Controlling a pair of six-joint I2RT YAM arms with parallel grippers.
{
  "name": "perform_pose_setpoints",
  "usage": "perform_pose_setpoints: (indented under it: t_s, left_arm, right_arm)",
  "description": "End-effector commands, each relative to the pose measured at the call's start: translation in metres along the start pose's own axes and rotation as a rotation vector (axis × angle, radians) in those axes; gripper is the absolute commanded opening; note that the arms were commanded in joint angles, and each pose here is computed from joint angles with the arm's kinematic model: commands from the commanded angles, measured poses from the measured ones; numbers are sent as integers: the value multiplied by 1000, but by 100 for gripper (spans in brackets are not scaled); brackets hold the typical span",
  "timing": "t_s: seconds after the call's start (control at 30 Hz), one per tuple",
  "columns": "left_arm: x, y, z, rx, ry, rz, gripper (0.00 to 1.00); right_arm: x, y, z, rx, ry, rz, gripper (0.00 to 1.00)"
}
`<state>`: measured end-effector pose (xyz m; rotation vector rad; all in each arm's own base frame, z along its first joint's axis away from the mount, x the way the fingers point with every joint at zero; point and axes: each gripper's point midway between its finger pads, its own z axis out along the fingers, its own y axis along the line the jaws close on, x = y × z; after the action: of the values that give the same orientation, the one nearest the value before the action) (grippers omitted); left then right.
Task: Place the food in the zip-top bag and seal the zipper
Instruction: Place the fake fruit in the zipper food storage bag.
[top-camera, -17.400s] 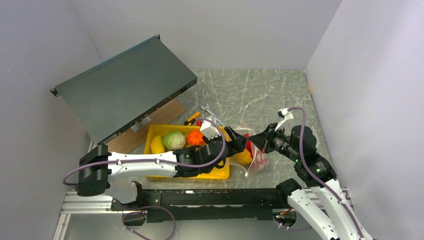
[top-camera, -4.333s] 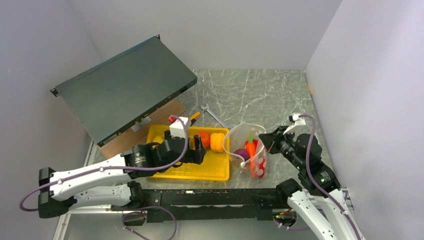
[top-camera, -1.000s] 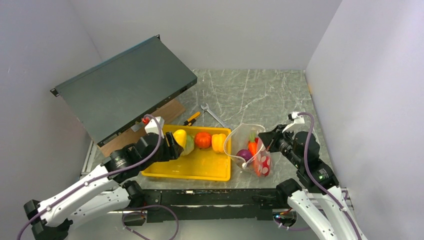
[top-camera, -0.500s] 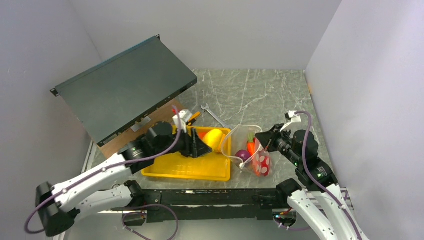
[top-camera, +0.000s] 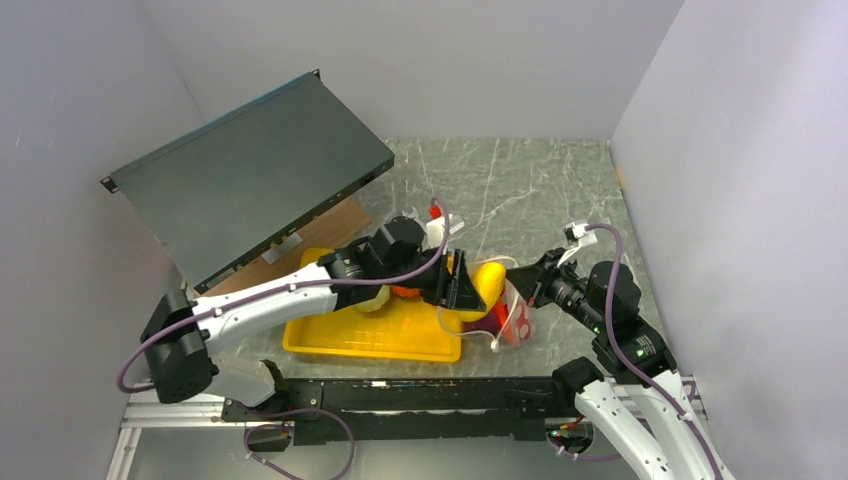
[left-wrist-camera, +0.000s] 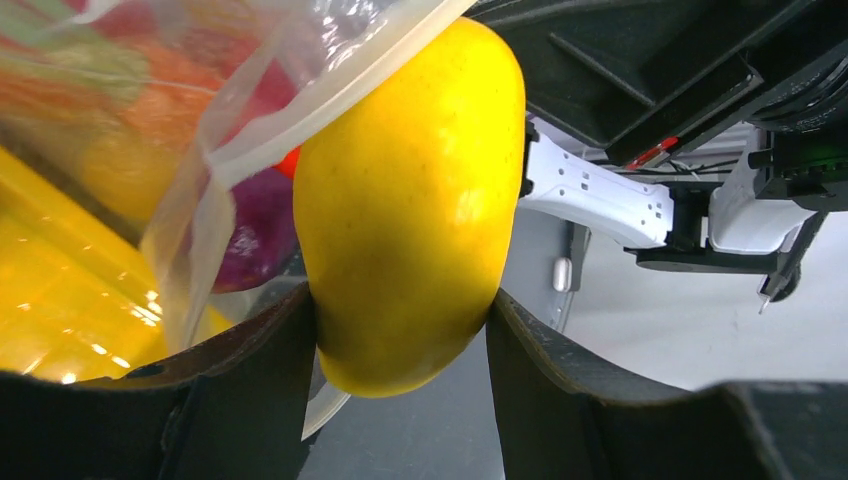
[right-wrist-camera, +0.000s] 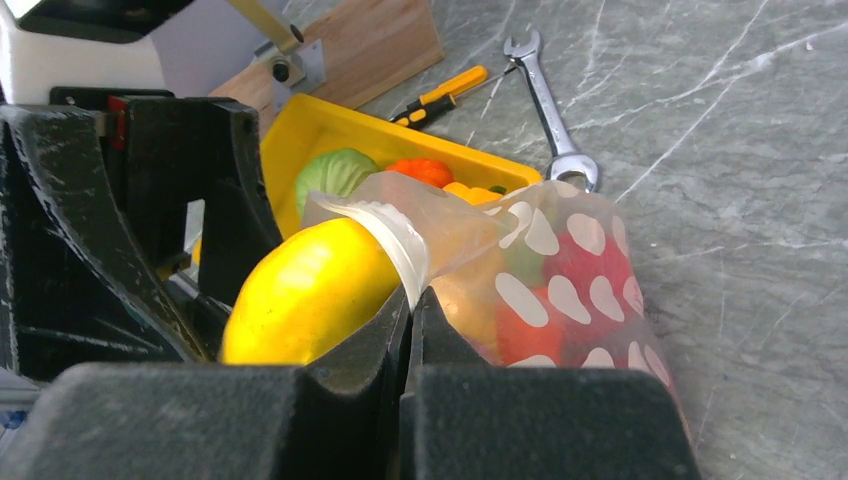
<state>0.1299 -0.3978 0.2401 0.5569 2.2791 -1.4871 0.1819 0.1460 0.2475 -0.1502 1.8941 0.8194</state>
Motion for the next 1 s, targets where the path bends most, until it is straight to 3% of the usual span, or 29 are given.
perform_pose_setpoints:
  t_s: [0.0, 0.17, 0.33, 0.47, 0.7, 0.97]
  left_arm:
    - [-6, -20, 14, 57, 25, -32, 0]
    - [-13, -2, 19, -54, -26, -144, 0]
    - [-14, 3, 25, -58, -65, -219, 0]
    - [-4, 7, 27, -107, -66, -203, 0]
    - [24, 11, 48, -214, 80, -145, 0]
    - [9, 10, 62, -211, 17, -193, 3]
  right_arm:
    - [-18, 26, -4, -123, -62, -40, 0]
    - [-18, 31, -4, -153, -62, -35, 0]
    - [-19, 28, -6, -136, -75, -40, 0]
    - [-24, 21, -8, -87, -97, -39, 0]
    - [-32, 25, -12, -99, -142, -32, 0]
    - [-29, 29, -14, -122, -133, -25, 0]
